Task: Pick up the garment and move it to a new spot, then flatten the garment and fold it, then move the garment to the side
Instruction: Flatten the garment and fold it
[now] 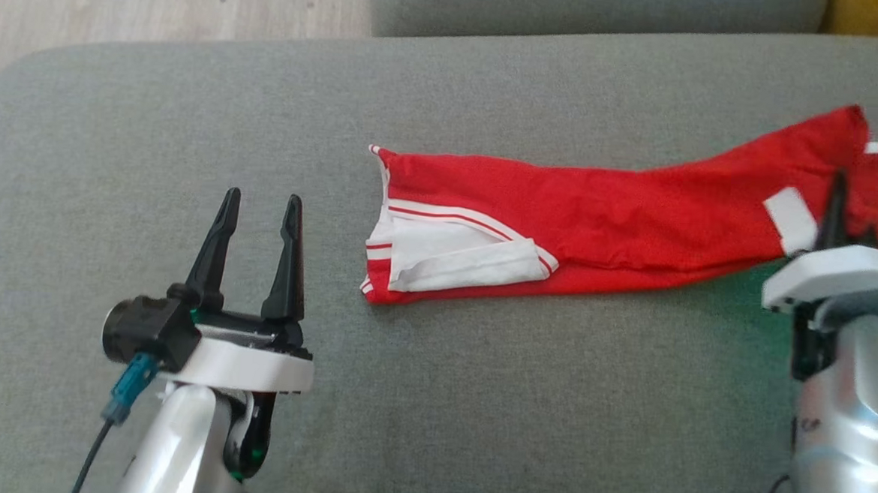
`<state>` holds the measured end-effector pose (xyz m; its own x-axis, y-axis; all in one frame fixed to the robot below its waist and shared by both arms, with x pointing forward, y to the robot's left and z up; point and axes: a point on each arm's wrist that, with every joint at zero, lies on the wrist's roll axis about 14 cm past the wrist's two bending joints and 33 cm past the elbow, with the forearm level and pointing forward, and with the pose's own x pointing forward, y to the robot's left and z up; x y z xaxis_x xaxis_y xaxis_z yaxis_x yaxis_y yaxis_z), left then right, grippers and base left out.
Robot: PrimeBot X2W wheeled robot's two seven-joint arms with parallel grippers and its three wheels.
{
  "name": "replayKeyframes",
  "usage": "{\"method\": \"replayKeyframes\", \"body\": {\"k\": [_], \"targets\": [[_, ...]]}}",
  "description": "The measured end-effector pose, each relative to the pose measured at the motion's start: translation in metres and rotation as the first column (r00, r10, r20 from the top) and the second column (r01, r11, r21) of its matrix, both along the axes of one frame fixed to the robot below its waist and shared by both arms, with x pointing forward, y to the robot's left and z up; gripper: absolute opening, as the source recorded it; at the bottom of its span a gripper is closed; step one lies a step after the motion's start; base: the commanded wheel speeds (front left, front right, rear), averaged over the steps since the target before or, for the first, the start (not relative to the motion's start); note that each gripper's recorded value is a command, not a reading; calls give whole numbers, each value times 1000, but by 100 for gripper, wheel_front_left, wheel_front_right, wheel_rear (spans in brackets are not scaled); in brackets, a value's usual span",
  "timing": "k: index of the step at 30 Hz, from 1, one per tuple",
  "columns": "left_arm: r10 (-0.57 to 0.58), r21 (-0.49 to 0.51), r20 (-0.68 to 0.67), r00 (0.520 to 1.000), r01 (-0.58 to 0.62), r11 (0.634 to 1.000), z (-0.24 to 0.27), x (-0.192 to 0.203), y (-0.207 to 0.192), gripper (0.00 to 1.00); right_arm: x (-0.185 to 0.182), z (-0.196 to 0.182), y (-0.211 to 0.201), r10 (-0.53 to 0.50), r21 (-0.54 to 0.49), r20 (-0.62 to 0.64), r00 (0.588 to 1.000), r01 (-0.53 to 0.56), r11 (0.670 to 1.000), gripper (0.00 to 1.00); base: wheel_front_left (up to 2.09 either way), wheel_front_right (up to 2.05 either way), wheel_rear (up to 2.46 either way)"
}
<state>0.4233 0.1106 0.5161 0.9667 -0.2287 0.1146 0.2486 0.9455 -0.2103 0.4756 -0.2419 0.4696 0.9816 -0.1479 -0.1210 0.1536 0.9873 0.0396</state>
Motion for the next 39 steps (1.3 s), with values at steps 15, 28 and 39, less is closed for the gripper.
{"method": "replayKeyframes", "body": {"k": [15, 28, 39], "targets": [[99, 34, 70, 993, -102, 994, 25, -31, 36, 100, -8, 31, 182, 485, 117, 100, 869, -494, 862, 0, 0, 0, 0], [181, 63, 9, 983, -181, 981, 4, -39, 65, 100, -7, -11, 276, 683, 222, 0, 730, -666, 712, 0, 0, 0, 0], [231, 72, -51, 972, -227, 971, -14, -42, 81, 100, -18, -46, 315, 765, 276, -77, 639, -724, 632, 0, 0, 0, 0]]}}
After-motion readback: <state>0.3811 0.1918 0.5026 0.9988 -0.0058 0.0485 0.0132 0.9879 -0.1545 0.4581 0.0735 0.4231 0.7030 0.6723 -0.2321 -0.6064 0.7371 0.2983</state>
